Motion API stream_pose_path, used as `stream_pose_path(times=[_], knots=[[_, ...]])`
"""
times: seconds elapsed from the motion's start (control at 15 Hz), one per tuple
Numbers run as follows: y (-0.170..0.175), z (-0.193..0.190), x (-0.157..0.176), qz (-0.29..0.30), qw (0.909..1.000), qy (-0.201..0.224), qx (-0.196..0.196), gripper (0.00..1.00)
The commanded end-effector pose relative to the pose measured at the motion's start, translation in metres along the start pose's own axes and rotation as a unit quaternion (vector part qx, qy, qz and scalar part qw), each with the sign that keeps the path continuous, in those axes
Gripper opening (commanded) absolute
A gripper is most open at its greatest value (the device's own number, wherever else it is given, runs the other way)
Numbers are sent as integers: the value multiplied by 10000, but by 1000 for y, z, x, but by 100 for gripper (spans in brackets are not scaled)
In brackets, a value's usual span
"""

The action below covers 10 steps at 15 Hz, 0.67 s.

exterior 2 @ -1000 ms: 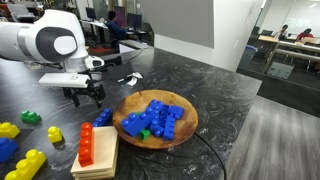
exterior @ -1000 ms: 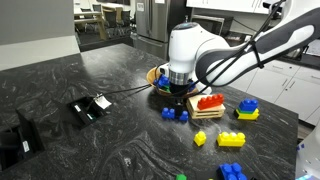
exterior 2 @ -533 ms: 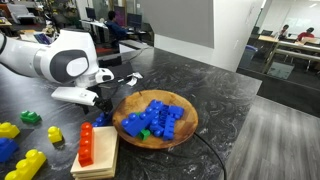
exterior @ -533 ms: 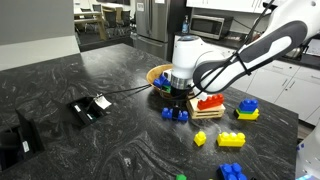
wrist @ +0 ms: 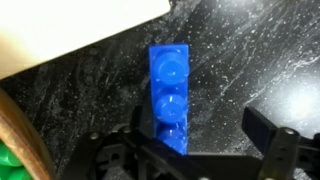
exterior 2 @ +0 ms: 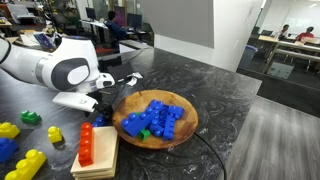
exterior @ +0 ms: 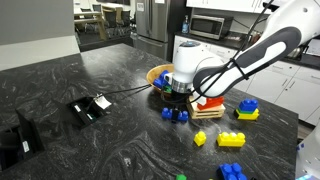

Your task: Put the blue building block closest to the wooden bowl into it

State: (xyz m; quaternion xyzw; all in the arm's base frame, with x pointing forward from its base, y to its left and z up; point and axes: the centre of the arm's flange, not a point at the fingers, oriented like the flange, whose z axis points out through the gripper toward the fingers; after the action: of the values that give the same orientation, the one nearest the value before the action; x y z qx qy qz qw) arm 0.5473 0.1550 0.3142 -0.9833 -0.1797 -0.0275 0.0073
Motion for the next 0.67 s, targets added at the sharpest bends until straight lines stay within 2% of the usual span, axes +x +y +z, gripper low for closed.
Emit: stream_pose_path(times=[0.0, 0.27, 0.33, 0.4, 0.6], knots=[[1, 5, -3, 67, 10000, 56, 18, 100], [1, 6, -4, 43, 10000, 30, 70, 100], [1, 6, -4, 45, 10000, 28, 64, 75], [1, 7, -4, 45, 10000, 25, 61, 74], [2, 7, -6, 57, 10000, 27, 55, 52]])
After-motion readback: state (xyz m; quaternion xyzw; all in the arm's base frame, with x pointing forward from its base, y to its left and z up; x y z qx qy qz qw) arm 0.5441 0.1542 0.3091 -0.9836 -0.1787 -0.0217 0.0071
